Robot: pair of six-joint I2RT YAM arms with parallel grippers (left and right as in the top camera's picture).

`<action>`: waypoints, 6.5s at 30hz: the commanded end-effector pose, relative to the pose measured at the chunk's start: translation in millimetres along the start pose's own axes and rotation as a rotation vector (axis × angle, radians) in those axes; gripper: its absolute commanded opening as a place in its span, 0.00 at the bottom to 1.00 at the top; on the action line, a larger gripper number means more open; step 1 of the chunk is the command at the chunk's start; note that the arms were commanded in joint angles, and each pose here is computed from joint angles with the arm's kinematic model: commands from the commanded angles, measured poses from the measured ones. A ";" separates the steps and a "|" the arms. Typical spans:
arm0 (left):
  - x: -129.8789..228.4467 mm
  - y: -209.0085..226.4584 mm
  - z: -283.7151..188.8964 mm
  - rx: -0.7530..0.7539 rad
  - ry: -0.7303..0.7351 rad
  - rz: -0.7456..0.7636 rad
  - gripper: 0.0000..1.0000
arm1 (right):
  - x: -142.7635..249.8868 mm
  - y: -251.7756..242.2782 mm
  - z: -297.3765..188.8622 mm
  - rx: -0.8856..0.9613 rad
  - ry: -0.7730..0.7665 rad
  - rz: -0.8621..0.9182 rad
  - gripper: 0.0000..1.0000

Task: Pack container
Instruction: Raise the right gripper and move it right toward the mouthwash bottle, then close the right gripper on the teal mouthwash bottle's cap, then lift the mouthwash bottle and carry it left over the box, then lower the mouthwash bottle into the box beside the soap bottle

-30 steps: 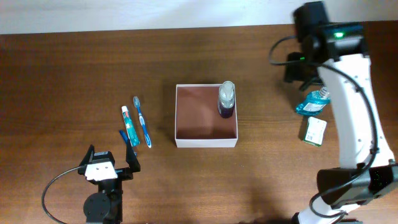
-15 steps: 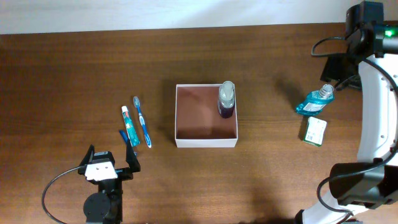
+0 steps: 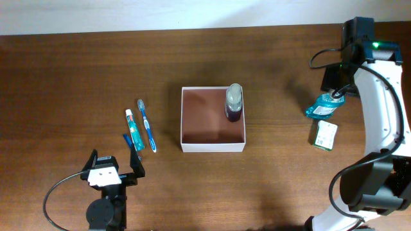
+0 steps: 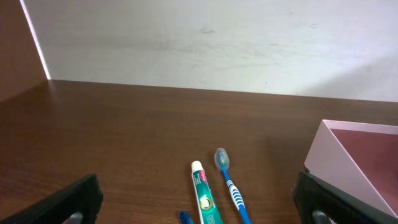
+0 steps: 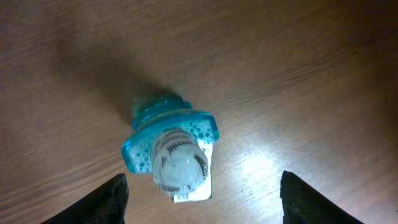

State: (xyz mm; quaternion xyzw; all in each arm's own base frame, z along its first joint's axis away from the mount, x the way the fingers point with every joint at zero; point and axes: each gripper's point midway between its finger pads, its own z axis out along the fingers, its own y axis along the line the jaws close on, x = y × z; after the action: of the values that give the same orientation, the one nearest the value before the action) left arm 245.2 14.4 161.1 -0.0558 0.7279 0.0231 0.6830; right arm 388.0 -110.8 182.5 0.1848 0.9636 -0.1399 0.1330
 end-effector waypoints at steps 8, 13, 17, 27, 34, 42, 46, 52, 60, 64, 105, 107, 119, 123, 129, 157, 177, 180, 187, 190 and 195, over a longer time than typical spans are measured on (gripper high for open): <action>0.0 3.2 -0.1 -0.016 -0.006 -0.014 0.99 | 8.9 10.0 32.6 -0.011 0.013 -0.025 0.66; 0.0 3.2 -0.1 -0.016 -0.006 -0.014 0.99 | 8.4 18.5 38.6 -0.051 0.005 -0.051 0.61; 0.0 3.2 -0.1 -0.016 -0.006 -0.015 0.99 | 7.0 18.7 38.7 -0.051 -0.001 -0.049 0.59; 0.0 3.2 -0.1 -0.016 -0.006 -0.015 0.99 | 5.4 18.8 39.0 -0.052 -0.007 -0.046 0.43; 0.0 3.2 -0.1 -0.016 -0.006 -0.015 0.99 | 5.8 10.6 41.1 -0.045 0.001 -0.029 0.44; 0.0 3.2 -0.1 -0.016 -0.006 -0.014 0.99 | 5.2 16.2 42.4 -0.129 0.007 -0.034 0.44; 0.0 3.2 -0.1 -0.016 -0.006 -0.015 0.99 | 4.2 21.3 41.6 -0.156 0.001 -0.067 0.44; 0.0 3.2 -0.1 -0.016 -0.006 -0.014 0.99 | 3.4 19.9 41.9 -0.151 -0.002 -0.072 0.44; 0.0 3.2 -0.1 -0.016 -0.006 -0.014 0.99 | 4.3 19.7 41.9 -0.150 0.001 -0.073 0.30; 0.0 3.2 -0.1 -0.016 -0.006 -0.015 0.99 | 5.0 19.7 41.9 -0.150 0.004 -0.073 0.26; 0.0 3.2 -0.1 -0.016 -0.006 -0.014 0.99 | -3.3 24.0 -84.2 -0.308 -0.247 -0.077 0.22; 0.0 3.2 -0.1 -0.016 -0.006 -0.015 0.99 | -0.5 29.1 -99.6 -0.322 -0.277 -0.095 0.22; 0.0 3.2 -0.1 -0.016 -0.006 -0.015 0.99 | 42.1 87.9 -148.9 -0.424 -0.278 -0.224 0.22; 0.0 3.2 -0.1 -0.016 -0.006 -0.014 0.99 | 56.2 108.0 -156.4 -0.456 -0.258 -0.250 0.22; 0.0 3.2 -0.1 -0.016 -0.006 -0.015 0.99 | 78.5 141.1 -171.0 -0.504 -0.255 -0.345 0.22; 0.0 3.2 -0.1 -0.016 -0.006 -0.014 0.99 | 148.6 244.2 -185.3 -0.605 -0.198 -0.594 0.22; 0.0 3.2 -0.1 -0.016 -0.006 -0.014 0.99 | 154.3 251.7 -163.5 -0.567 -0.187 -0.726 0.22; 0.0 3.2 -0.1 -0.016 -0.006 -0.015 0.99 | 154.5 251.5 -162.7 -0.562 -0.198 -0.770 0.22; 0.0 3.2 -0.1 -0.016 -0.006 -0.015 0.99 | 155.8 249.8 -161.5 -0.550 -0.225 -0.891 0.22; 0.0 3.2 -0.1 -0.016 -0.006 -0.015 0.99 | 157.0 248.0 -160.4 -0.543 -0.223 -0.916 0.22; 0.0 3.2 -0.1 -0.016 -0.006 -0.015 0.99 | 158.2 246.8 -159.8 -0.540 -0.219 -0.926 0.22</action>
State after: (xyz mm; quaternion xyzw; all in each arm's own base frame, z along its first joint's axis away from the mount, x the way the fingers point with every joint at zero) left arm 245.2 14.4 161.1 -0.0558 0.7279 0.0231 0.6830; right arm 311.6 210.2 225.4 -0.3003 0.9322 0.0526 0.1951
